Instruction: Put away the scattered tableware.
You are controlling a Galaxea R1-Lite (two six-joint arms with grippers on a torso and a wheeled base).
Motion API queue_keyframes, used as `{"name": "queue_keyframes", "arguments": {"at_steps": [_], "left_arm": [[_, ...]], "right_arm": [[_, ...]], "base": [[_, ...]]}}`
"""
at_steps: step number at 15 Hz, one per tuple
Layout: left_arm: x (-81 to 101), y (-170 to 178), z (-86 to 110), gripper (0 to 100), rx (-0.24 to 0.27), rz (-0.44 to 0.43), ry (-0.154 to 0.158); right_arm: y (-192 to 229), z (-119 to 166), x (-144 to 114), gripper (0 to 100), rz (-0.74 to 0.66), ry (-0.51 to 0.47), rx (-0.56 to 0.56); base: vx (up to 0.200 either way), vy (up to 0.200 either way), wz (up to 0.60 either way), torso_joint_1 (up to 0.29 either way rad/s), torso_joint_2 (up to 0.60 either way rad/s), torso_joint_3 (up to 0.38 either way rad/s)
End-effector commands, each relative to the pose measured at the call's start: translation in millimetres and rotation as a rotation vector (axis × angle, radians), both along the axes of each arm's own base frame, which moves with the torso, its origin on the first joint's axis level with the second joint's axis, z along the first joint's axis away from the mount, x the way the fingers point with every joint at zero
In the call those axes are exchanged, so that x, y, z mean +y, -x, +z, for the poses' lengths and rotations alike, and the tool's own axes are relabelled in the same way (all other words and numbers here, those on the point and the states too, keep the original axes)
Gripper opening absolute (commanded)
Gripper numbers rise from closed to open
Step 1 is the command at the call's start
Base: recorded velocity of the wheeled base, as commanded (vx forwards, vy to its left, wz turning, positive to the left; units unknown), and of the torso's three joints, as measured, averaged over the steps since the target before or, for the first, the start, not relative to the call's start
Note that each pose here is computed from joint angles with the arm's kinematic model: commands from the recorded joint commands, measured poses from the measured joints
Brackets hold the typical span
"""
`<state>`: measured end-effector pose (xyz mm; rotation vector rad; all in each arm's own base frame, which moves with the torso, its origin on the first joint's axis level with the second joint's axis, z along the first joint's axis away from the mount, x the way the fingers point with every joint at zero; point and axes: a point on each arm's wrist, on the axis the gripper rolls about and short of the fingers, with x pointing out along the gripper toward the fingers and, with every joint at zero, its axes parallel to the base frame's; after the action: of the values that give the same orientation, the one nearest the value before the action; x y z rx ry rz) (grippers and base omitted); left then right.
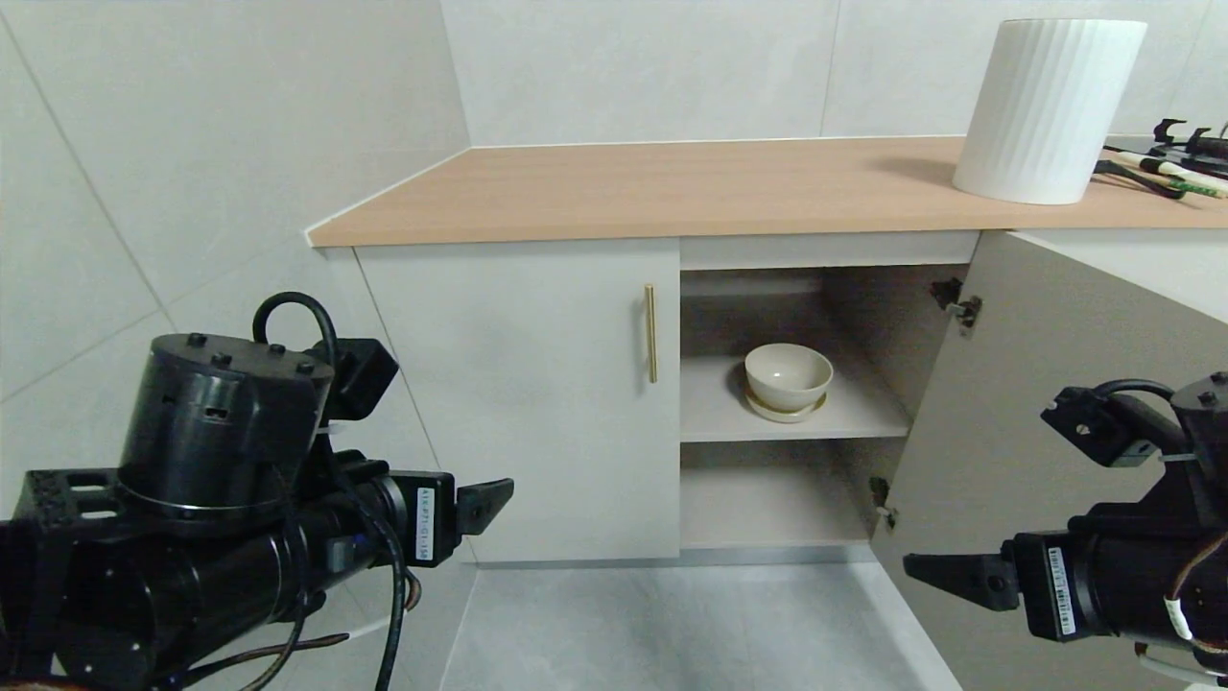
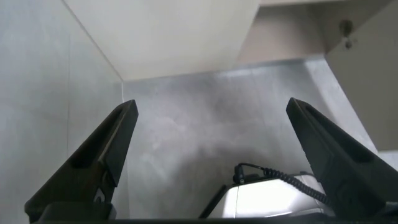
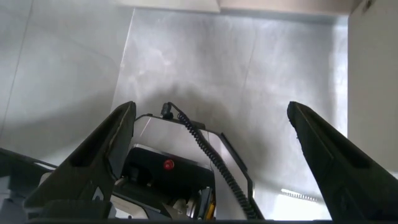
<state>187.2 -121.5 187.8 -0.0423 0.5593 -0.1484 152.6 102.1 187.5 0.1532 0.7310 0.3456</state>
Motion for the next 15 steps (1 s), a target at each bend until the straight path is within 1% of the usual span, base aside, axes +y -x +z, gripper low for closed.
{"name": "queue_keyframes", "arguments": {"at_steps": [1,5,12,14,15], "left_arm": [[-0.6,-1,-0.9,100,0.003,0.000,-0.002],[-0.3,0,-2.2,100,0.007,-0.001,-0.006],[-0.2,0,-2.2,100,0.006,0.001,-0.007],[0.2,0,-1.8,100,0.005,0.002,-0.006],[-0.1,0,-1.8,100,0.005,0.001,-0.006]], "right_arm": [[0,-1,0,100,0.000,0.003,0.004],[1,0,-1,100,-0.001,0.010,0.013],[4,2,-3,100,0.012,0.017,-0.005],[7,3,-5,100,0.013,0.031,0.014],[10,6,-7,100,0.016,0.045,0.029]], "base": [[0.000,0.000,0.00,0.000,0.00,0.000],[0.000,0.000,0.00,0.000,0.00,0.000],[0.000,0.000,0.00,0.000,0.00,0.000],[0.000,0.000,0.00,0.000,0.00,0.000],[0.000,-0.200,0.00,0.002,0.01,0.002]]}}
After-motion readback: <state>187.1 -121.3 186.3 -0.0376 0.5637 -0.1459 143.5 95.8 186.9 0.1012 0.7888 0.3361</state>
